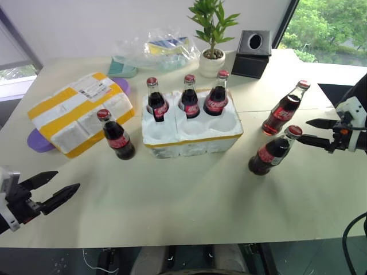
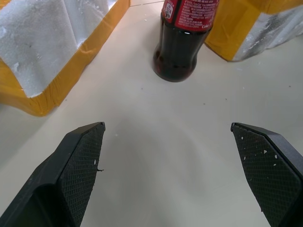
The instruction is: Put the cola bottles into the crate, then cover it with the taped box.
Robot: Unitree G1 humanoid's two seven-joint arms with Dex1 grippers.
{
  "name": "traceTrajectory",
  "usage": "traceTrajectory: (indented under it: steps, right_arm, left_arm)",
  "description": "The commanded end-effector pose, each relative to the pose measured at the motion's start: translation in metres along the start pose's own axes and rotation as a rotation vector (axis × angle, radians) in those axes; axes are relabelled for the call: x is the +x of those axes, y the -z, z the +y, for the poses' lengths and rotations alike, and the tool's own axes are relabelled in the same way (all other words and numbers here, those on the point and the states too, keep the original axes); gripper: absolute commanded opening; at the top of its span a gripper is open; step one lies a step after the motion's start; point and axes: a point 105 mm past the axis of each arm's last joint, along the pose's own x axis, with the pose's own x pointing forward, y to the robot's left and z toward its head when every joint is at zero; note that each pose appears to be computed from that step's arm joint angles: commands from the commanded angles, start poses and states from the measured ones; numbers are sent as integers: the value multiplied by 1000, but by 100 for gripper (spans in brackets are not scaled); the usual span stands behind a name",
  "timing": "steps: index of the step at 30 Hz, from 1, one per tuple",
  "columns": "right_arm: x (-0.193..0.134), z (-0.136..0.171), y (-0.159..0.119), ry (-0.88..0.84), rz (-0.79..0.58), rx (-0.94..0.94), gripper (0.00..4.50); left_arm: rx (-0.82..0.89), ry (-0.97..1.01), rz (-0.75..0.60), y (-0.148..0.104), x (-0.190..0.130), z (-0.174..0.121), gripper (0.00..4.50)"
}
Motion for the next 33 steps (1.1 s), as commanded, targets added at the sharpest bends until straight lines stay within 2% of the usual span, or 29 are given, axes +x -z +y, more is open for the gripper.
traceTrajectory:
  steps: [1,11,15,21,30,33]
  right_arm:
    - [-4,-3,-13,15,-37,-37,450]
    - [-6,-2,-11,5,-54,7,450]
    - [-10,-5,-14,30,-68,9,450]
    - [-36,0,-55,-50,-156,37,450]
    - [-57,57,-115,-322,-186,-78,450]
    - [-59,75,-127,-389,-197,-105,450]
  left_arm:
    - [43,0,-11,-8,0,1,446]
    - [16,-9,-22,-14,1,10,446]
    - [47,23,-40,-26,11,9,446]
    - [76,151,-110,-56,34,-3,446]
    - [130,289,-99,-70,82,-5,446]
    - [137,308,-99,-70,97,-5,446]
